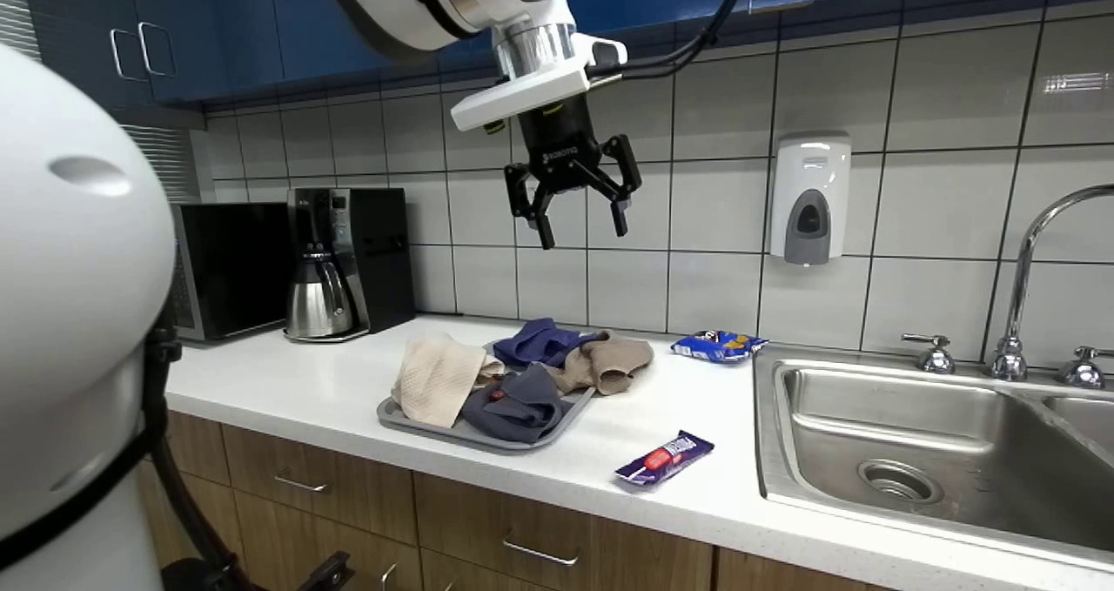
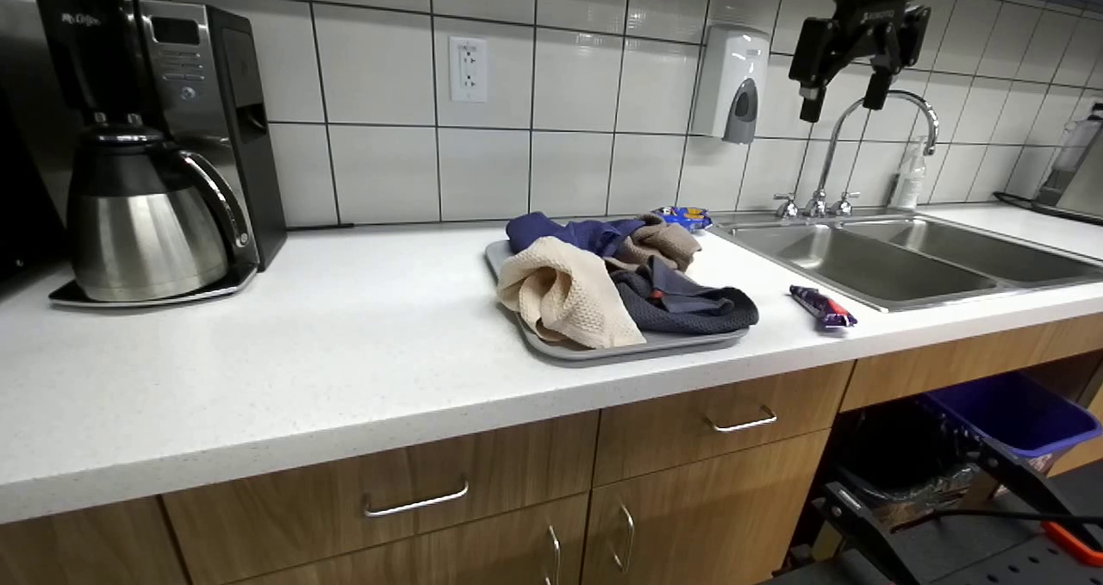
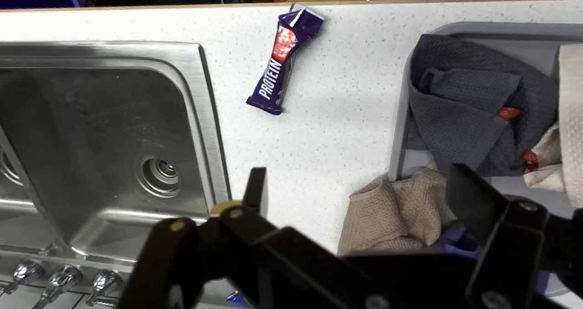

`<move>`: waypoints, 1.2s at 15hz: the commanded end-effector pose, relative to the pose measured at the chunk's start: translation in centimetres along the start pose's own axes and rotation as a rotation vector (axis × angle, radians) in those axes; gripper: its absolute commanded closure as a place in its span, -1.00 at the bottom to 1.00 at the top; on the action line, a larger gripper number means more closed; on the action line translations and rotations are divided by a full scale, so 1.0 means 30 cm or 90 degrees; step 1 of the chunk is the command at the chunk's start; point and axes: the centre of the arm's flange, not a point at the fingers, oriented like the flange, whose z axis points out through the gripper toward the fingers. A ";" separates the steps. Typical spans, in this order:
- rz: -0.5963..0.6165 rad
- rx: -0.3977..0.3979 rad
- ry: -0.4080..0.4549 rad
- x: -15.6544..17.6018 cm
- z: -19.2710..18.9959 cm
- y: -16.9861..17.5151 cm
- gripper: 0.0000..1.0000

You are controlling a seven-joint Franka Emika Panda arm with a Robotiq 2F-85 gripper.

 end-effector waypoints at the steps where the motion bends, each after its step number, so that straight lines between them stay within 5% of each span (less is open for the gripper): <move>1: 0.002 0.018 0.006 -0.004 -0.004 -0.059 -1.00; 18: -0.034 0.043 0.039 0.086 0.038 -0.535 -1.00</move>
